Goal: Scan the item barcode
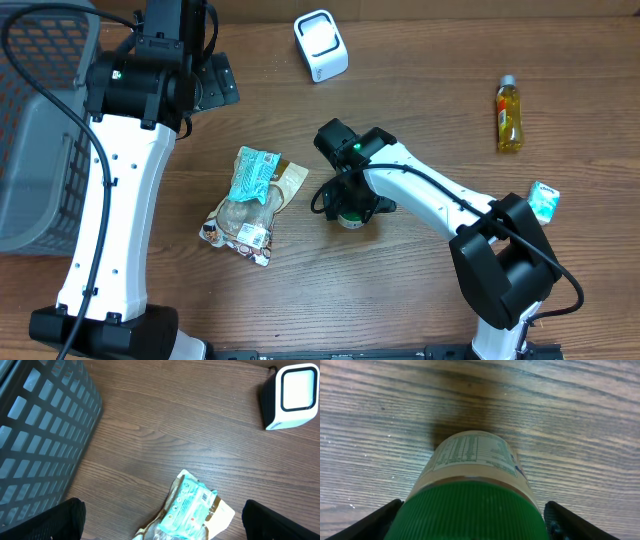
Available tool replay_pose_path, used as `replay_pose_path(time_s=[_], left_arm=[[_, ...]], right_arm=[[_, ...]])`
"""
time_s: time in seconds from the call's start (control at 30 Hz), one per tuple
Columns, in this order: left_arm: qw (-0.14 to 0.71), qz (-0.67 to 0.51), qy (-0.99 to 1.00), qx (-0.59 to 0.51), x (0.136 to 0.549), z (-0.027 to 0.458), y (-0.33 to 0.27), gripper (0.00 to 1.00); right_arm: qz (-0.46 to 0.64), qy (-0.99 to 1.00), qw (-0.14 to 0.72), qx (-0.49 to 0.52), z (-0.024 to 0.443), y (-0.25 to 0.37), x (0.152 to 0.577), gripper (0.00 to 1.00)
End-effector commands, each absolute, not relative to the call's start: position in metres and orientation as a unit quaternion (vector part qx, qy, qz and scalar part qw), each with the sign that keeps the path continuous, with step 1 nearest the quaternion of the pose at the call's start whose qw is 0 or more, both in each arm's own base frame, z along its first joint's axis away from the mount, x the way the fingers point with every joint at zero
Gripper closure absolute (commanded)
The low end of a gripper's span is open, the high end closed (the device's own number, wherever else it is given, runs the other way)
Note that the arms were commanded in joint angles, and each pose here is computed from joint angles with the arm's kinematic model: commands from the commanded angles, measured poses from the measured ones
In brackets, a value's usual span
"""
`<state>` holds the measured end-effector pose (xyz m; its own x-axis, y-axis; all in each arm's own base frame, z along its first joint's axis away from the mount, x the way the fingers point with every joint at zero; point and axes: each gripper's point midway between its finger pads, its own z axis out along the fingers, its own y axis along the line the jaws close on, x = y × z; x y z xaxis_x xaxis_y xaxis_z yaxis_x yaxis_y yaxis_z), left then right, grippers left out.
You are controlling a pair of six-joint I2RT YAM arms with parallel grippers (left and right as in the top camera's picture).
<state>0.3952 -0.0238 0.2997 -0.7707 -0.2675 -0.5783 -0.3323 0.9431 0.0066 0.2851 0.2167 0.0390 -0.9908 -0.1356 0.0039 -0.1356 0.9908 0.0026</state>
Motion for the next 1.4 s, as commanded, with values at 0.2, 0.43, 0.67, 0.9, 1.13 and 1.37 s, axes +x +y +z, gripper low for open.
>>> replay_pose_path(time_s=[0.2, 0.43, 0.67, 0.9, 1.13, 1.37], left_arm=[[0.319, 0.056, 0.933, -0.156, 0.3926, 0.3155, -0.0214, 0.01], [0.319, 0.056, 0.933, -0.156, 0.3926, 0.3153, -0.0214, 0.00], [0.319, 0.056, 0.933, -0.156, 0.3926, 0.3153, -0.0214, 0.01], [0.319, 0.056, 0.933, -0.156, 0.3926, 0.3153, -0.0215, 0.00], [0.319, 0.056, 0.933, -0.157, 0.3926, 0.3155, -0.0213, 0.00], [0.319, 0.056, 0.933, -0.156, 0.3926, 0.3155, -0.0214, 0.00]], right_arm=[[-0.001, -0.998, -0.005, 0.061, 0.0382, 0.2167, 0.2880, 0.25], [0.000, -1.000, -0.004, 0.001, 0.0382, 0.2163, 0.2878, 0.09], [0.000, -1.000, -0.003, -0.002, 0.0382, 0.2159, 0.2875, 0.43], [-0.002, -1.000, -0.006, 0.000, 0.0382, 0.2167, 0.2887, 0.45], [-0.003, -1.000, -0.007, 0.000, 0.0382, 0.2170, 0.2892, 0.54], [-0.002, -1.000, -0.003, -0.001, 0.0409, 0.2166, 0.2886, 0.62]])
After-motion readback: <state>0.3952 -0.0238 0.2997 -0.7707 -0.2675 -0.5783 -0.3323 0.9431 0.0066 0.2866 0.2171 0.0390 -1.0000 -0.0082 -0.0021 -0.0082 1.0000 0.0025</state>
